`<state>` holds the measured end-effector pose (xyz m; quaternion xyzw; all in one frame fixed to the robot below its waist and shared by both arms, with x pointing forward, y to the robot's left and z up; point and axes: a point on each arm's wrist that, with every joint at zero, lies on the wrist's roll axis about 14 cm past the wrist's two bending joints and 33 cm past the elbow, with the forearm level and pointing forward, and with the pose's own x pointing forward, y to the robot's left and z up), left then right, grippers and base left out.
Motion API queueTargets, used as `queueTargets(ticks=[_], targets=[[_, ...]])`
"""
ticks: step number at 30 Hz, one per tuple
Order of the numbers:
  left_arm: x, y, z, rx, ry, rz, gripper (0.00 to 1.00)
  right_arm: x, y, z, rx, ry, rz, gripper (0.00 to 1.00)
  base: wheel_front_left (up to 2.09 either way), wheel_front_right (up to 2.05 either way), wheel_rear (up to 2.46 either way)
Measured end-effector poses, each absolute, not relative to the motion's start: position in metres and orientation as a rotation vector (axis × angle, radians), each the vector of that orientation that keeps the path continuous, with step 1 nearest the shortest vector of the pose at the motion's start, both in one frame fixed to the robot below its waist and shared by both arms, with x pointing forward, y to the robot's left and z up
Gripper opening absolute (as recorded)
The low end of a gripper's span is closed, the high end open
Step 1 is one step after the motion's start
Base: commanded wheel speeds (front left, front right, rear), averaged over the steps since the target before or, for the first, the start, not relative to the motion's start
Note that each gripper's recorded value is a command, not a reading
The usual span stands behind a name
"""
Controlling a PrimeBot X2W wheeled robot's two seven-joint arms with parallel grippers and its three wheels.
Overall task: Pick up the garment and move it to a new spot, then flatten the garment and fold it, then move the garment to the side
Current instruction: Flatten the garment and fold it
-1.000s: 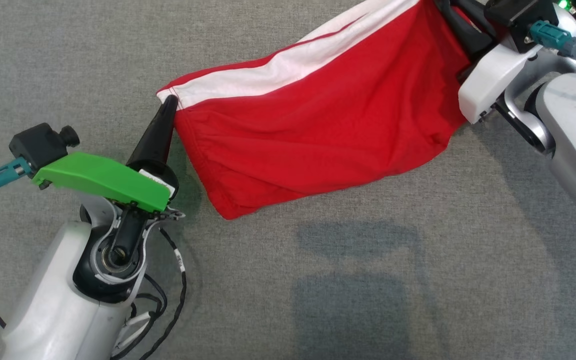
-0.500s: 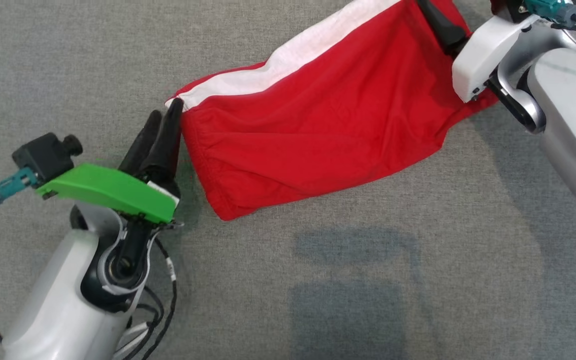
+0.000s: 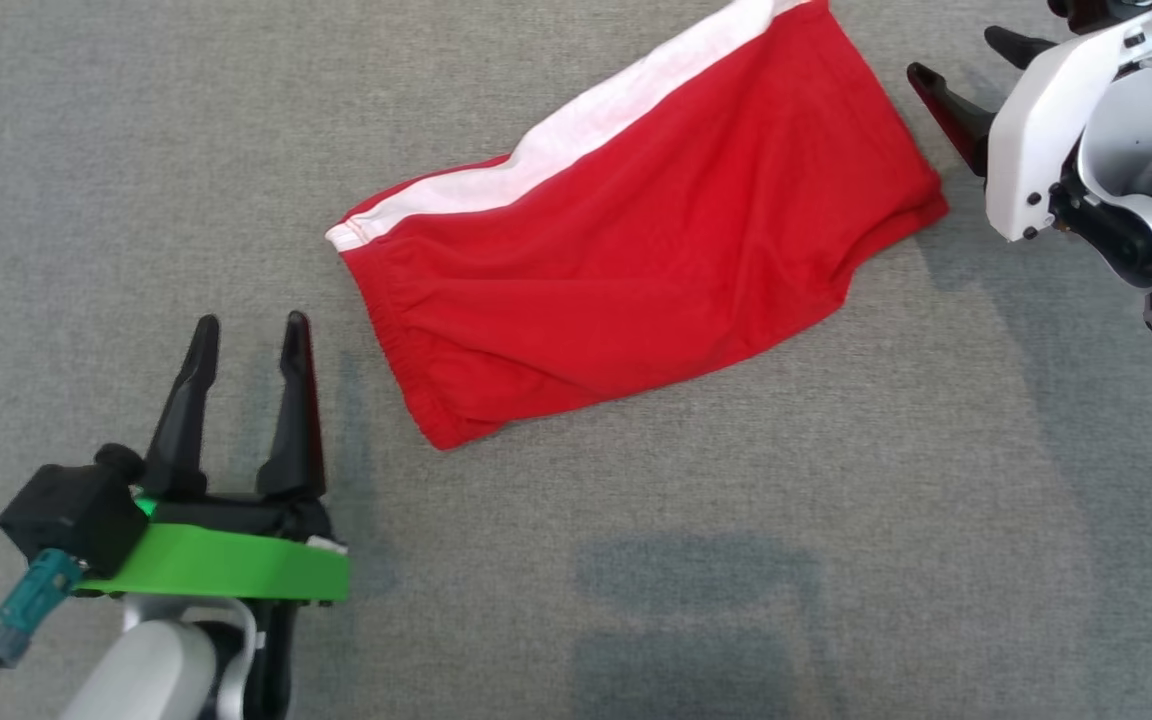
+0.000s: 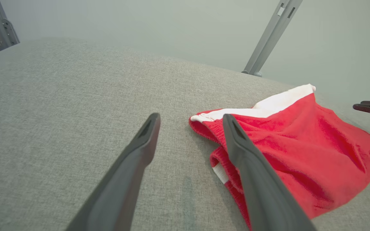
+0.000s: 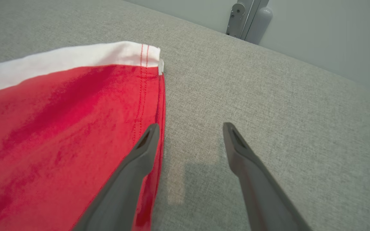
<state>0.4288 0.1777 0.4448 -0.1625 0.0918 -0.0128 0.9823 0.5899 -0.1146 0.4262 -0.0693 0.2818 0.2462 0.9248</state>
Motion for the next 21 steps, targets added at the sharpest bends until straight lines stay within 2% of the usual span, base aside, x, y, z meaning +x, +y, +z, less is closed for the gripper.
queueTargets(ticks=[12,13,14,17,21], targets=[[0.415,0.185,0.437,-0.376,0.129,0.063,1.0,0.59,-0.066,0.372,-0.193,0.829,0.552,1.0,0.0,0.0,0.0],[0.413,0.188,0.436,-0.371,0.128,0.076,1.0,0.588,-0.06,0.371,-0.196,0.833,0.564,0.21,0.0,0.0,0.0],[0.411,0.191,0.436,-0.365,0.127,0.084,1.0,0.588,-0.056,0.372,-0.199,0.829,0.576,0.0,0.0,0.0,0.0],[0.404,0.195,0.433,-0.359,0.132,0.095,1.0,0.579,-0.05,0.373,-0.242,0.826,0.607,0.0,0.0,0.0,0.0],[0.397,0.195,0.431,-0.339,0.139,0.086,1.0,0.571,-0.057,0.376,-0.172,0.822,0.585,0.0,0.0,0.0,0.0]])
